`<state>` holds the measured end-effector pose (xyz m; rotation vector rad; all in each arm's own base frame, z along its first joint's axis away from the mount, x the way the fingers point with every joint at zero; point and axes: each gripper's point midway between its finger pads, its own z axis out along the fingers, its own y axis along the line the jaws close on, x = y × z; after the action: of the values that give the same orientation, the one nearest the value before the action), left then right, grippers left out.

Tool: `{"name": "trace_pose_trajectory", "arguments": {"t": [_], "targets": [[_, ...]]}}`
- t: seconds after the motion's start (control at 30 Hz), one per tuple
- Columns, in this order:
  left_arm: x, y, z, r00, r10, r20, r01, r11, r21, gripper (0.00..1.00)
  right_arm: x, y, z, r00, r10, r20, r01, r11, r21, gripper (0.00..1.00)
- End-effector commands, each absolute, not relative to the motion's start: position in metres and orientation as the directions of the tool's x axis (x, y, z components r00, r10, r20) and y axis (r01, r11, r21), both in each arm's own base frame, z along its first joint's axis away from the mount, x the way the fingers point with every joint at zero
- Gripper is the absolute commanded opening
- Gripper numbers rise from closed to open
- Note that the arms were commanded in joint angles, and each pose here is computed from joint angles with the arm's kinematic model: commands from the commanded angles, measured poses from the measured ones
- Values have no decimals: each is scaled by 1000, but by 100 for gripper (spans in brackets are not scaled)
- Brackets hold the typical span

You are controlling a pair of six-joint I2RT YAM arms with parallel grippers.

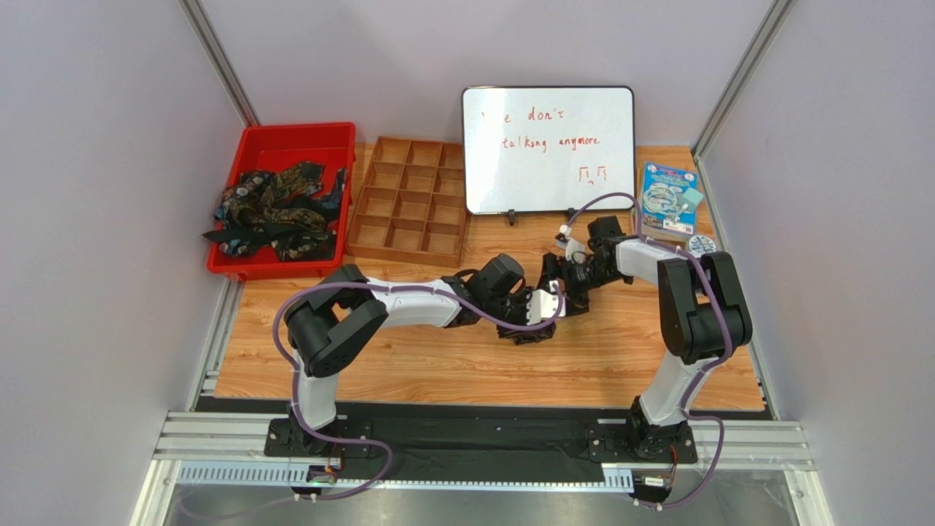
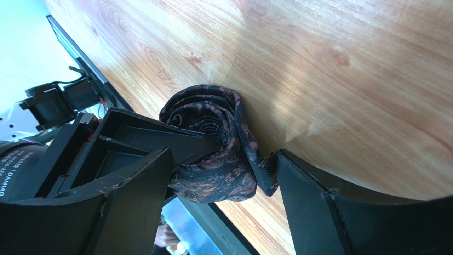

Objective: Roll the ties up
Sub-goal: Roll the tie at the center of the board.

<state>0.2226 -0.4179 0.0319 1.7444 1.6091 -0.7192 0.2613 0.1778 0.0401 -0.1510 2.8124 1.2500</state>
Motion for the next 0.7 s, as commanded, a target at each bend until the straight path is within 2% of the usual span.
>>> {"name": "trace_pose_trajectory", "arguments": {"t": [0.0, 0.1, 0.2, 0.67], "targets": [[200, -376, -27, -4, 783, -622, 1000, -14, -25, 26, 245, 175, 42, -984, -123, -128, -177, 665, 726, 81], [199, -375, -27, -6, 783, -622, 1000, -14, -28, 26, 241, 175, 45, -984, -124, -130, -179, 651, 737, 90], [201, -376, -27, -18, 780, -625, 999, -5, -35, 26, 237, 176, 45, -984, -127, -126, -178, 636, 751, 93], [203, -371, -29, -58, 774, -631, 997, 7, -83, 26, 220, 179, 50, -985, -127, -117, -169, 565, 808, 86]]}}
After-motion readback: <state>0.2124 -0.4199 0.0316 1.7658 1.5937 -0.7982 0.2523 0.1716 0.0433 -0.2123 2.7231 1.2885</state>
